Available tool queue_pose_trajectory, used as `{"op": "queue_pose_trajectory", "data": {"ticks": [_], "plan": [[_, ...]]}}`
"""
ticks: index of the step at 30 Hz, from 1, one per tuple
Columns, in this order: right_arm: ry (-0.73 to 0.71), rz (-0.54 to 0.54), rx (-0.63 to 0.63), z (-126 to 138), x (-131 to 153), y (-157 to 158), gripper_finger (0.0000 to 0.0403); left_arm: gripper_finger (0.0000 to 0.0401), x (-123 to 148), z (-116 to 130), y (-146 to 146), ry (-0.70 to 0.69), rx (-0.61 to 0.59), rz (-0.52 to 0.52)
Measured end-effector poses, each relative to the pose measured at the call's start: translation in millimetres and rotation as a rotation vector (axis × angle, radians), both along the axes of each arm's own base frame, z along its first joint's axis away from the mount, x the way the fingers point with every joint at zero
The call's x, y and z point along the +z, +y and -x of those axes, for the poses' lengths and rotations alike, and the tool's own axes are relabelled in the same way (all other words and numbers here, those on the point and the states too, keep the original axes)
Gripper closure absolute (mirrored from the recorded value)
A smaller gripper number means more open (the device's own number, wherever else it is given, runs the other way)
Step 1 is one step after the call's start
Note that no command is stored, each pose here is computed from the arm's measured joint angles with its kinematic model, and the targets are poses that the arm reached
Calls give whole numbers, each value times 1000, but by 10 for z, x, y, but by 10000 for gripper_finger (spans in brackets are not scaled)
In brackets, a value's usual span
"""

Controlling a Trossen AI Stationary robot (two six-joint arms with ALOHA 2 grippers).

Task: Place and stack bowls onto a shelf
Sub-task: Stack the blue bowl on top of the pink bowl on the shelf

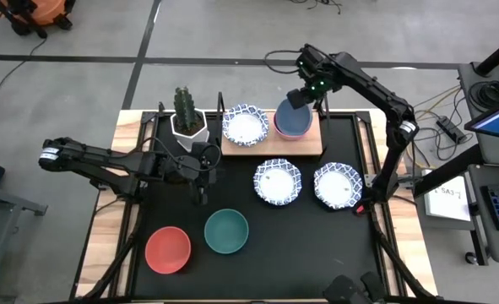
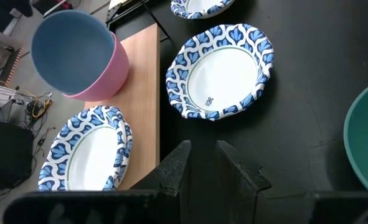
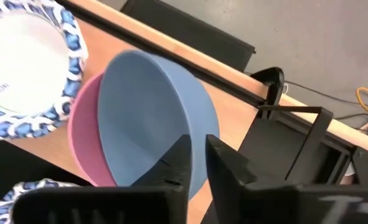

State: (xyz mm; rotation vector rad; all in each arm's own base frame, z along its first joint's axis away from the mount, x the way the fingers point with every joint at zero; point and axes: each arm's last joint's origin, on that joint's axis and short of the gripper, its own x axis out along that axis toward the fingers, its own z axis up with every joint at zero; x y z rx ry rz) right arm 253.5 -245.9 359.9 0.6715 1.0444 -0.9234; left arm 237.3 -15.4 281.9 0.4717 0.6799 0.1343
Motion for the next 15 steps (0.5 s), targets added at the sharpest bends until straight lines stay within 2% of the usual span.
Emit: {"op": "queue_pose_trajectory", "data": {"ticks": [3, 8, 15], "plan": [[24, -17, 14, -27, -117, -4, 391, 345, 0, 0, 0, 0, 0, 0], [50, -35, 16, -51, -302, -19, 394, 345, 1, 1, 0, 0, 0, 0], [47, -34, 21, -55, -333, -21, 394, 345, 0, 0, 0, 0, 0, 0]]}}
